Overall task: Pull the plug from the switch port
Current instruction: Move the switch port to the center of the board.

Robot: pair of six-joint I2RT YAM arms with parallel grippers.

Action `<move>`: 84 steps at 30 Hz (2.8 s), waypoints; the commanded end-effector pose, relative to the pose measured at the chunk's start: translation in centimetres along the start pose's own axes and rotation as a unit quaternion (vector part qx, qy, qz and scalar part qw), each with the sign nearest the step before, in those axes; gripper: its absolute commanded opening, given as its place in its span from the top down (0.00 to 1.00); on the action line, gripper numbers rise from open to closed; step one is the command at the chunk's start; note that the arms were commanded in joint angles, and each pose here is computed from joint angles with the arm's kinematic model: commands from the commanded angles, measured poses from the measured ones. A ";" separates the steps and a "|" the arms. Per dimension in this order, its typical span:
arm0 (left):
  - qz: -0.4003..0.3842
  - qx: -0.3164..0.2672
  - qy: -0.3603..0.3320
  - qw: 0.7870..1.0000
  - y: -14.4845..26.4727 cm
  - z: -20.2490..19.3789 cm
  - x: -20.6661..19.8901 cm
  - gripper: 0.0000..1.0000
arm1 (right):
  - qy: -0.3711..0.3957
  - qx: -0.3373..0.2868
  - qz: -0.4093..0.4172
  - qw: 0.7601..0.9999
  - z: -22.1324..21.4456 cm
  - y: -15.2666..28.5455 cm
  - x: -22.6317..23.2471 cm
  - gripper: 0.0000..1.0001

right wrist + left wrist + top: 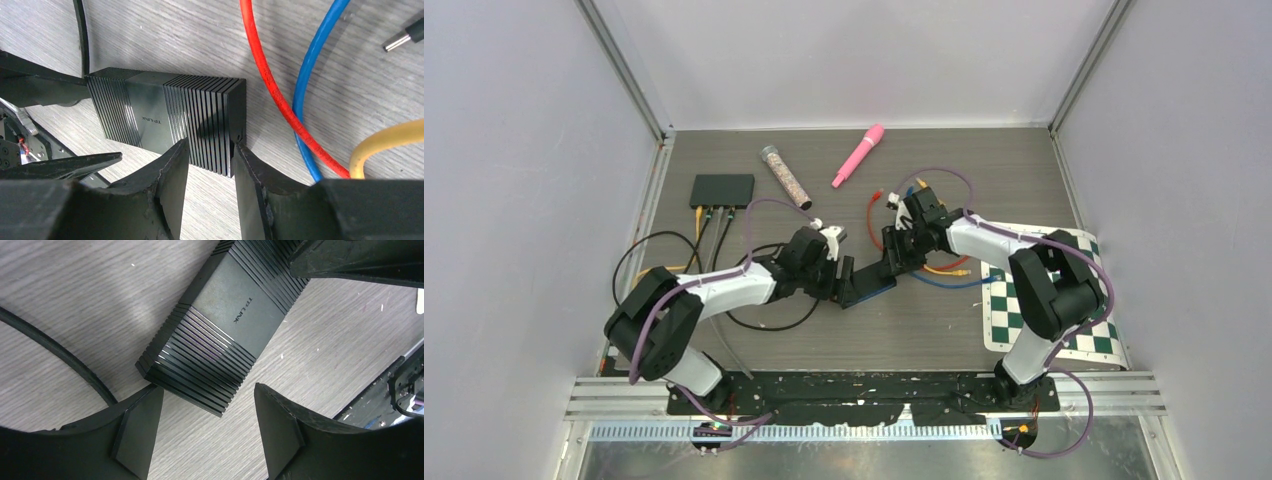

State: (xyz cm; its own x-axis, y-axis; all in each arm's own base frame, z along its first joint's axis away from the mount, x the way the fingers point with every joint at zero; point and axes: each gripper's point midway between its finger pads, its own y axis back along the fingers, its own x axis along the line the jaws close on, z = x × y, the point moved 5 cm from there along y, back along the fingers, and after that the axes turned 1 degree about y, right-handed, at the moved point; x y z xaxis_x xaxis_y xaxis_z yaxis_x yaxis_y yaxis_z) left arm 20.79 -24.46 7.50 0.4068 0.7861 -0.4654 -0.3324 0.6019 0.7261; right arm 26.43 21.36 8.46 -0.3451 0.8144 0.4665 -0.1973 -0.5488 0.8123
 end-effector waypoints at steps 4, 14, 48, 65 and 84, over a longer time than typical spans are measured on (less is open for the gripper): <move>-0.017 -0.052 -0.021 0.998 0.2 5.4 -0.4 0.31 | 0.006 -0.041 0.088 0.995 4.3 -0.8 4.2 0.56; -0.038 -0.043 -0.024 0.998 -0.4 10.6 1.2 0.30 | -0.002 -0.063 0.063 0.996 8.6 -2.2 4.8 0.56; -0.119 -0.028 0.001 0.992 -3.4 11.6 -1.4 0.29 | 0.040 -0.117 -0.004 0.992 5.1 5.7 3.3 0.46; -0.089 -0.031 0.002 0.996 -1.7 8.6 -0.2 0.30 | 0.034 -0.088 -0.023 0.995 4.3 4.0 2.0 0.43; -0.127 -0.040 -0.033 0.991 -2.9 9.9 -0.6 0.23 | -0.050 -0.104 -0.043 0.992 0.5 2.7 -0.3 0.41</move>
State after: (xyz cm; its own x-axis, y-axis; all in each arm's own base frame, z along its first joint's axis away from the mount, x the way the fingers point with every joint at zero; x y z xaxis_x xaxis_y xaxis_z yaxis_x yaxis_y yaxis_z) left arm 28.77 -27.08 10.24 0.4889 0.6464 -0.5858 -0.2941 0.7543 0.5870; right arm 24.91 17.73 9.25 -0.1900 0.9210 0.3400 -0.3749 -0.3881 0.8419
